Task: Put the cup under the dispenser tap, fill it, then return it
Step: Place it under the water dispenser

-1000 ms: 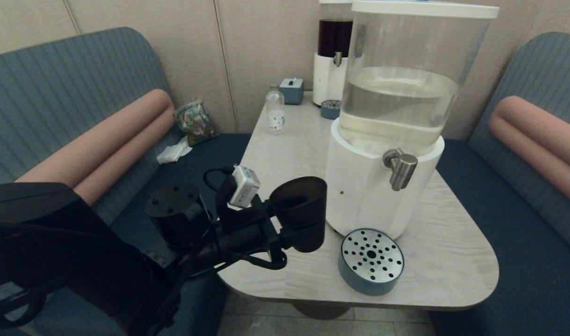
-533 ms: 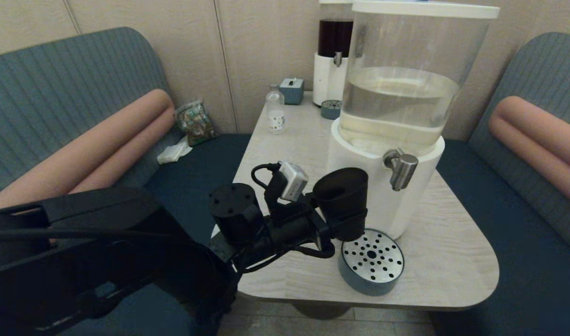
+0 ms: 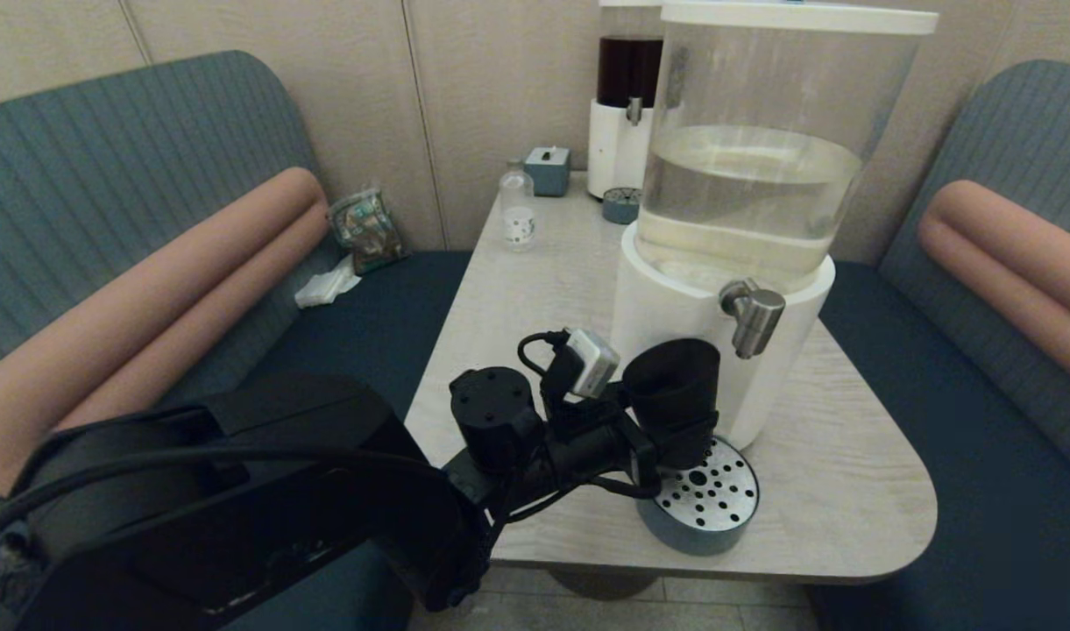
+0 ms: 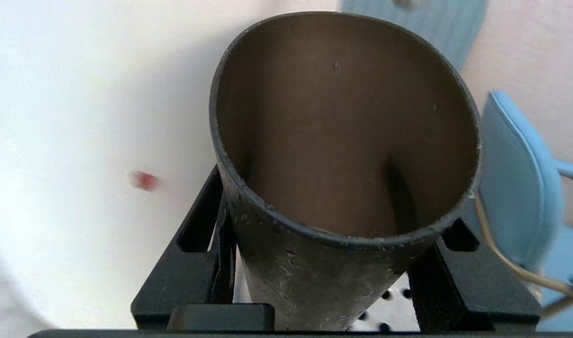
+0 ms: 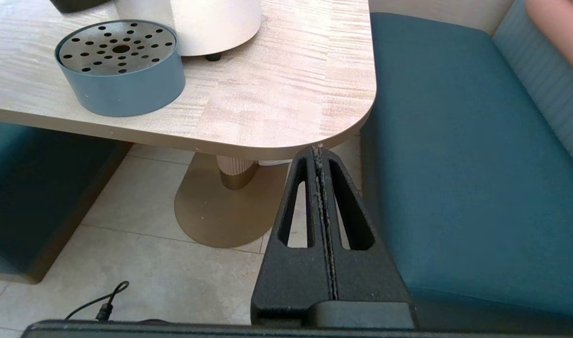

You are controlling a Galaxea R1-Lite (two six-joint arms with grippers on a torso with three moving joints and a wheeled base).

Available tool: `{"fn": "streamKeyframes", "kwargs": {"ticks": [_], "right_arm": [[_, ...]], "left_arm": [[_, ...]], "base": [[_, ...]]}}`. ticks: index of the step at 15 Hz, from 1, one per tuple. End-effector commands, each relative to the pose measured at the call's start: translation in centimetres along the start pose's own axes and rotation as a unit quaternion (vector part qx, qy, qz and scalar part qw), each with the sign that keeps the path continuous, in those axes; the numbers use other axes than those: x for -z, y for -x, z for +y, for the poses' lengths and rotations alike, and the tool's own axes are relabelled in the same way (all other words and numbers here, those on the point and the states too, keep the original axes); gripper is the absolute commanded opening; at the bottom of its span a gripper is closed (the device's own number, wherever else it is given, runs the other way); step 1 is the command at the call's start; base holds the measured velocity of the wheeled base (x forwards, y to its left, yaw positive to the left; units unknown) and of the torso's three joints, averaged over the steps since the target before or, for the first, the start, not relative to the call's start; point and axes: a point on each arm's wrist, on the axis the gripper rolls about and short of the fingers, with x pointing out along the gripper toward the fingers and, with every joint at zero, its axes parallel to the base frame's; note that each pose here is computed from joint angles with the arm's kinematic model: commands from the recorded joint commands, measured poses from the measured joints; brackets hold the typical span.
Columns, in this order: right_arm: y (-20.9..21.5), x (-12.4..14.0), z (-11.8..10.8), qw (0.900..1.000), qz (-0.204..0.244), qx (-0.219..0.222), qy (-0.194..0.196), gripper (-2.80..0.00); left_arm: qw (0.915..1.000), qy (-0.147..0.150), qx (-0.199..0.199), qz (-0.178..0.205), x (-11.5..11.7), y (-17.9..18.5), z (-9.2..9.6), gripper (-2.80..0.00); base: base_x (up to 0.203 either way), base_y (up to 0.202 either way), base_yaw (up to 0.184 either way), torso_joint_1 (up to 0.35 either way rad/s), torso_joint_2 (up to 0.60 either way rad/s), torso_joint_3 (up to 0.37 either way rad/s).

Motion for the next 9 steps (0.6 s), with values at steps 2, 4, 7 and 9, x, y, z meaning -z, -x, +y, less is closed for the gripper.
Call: {"fn": "streamKeyframes", "kwargs": {"ticks": [2, 4, 7, 9], "right_arm": [[0.0, 0.0, 0.0, 1.000, 0.000, 0.000, 0.000, -2.80], [0.0, 0.0, 0.0, 1.000, 0.000, 0.000, 0.000, -2.80], [0.0, 0.0, 0.0, 1.000, 0.000, 0.000, 0.000, -2.80], [0.0, 0.0, 0.0, 1.000, 0.000, 0.000, 0.000, -2.80]], "left_arm": [[0.9999, 0.006, 0.007, 0.010, 1.3, -0.3, -0.4, -2.80], [0.9998, 0.010, 0.011, 0.016, 2.1, -0.5, -0.7, -2.80], [0.9996, 0.013, 0.013, 0.022, 2.8, -0.7, -0.8, -2.80], [0.9996, 0.013, 0.015, 0.020, 2.7, -0.8, -0.9, -2.80]], "base": [[0.000, 0.000, 0.000, 0.000, 0.00, 0.000], [0.000, 0.000, 0.000, 0.000, 0.00, 0.000], [0.000, 0.000, 0.000, 0.000, 0.00, 0.000], [0.000, 0.000, 0.000, 0.000, 0.00, 0.000]]}}
